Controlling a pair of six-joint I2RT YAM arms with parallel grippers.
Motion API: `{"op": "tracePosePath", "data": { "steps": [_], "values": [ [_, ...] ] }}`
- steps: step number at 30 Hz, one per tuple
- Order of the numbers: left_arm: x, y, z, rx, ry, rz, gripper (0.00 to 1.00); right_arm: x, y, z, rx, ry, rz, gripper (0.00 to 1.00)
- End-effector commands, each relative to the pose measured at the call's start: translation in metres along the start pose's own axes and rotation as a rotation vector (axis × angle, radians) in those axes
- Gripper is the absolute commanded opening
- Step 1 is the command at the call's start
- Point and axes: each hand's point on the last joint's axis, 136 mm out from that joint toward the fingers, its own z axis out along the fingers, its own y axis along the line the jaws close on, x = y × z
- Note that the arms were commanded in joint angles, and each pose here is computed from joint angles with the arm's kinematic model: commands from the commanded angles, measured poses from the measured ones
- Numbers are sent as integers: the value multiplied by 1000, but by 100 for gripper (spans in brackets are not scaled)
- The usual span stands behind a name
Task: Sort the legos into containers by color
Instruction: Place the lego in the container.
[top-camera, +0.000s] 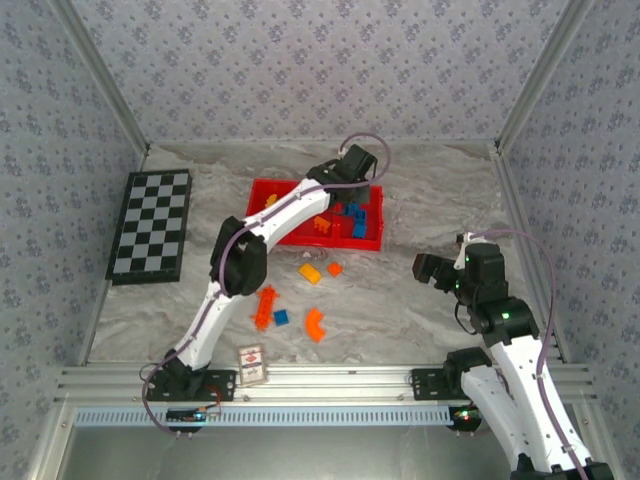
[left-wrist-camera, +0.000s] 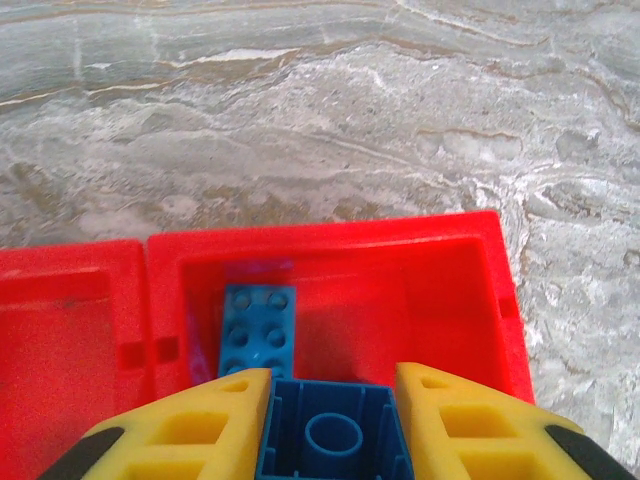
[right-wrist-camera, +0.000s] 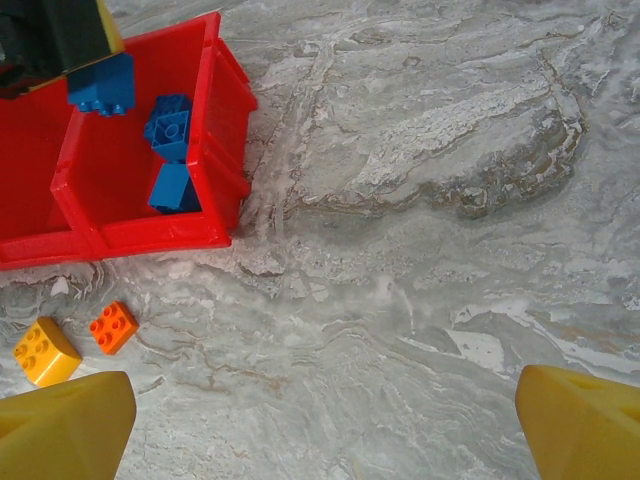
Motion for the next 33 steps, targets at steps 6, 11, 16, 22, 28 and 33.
{"op": "tracePosePath", "data": {
  "steps": [6, 11, 16, 22, 28, 33],
  "values": [
    [-24, -22, 21, 89, -107, -43, 30, 2, -5, 0, 19, 0, 13, 100],
    [-26, -31, 33, 118, -121, -55, 33, 3, -5, 0, 19, 1, 13, 100],
    [-26, -36, 40, 130, -127, -64, 46, 2, -5, 0, 19, 1, 12, 100],
    [-31, -41, 31, 142, -142, -53, 59, 3, -5, 1, 19, 1, 12, 100],
    [-39, -51, 8, 171, -158, -22, 60, 3, -5, 2, 19, 1, 13, 100],
    [-44, -58, -22, 189, -170, 16, 59, 3, -5, 2, 20, 4, 14, 100]
  ]
}}
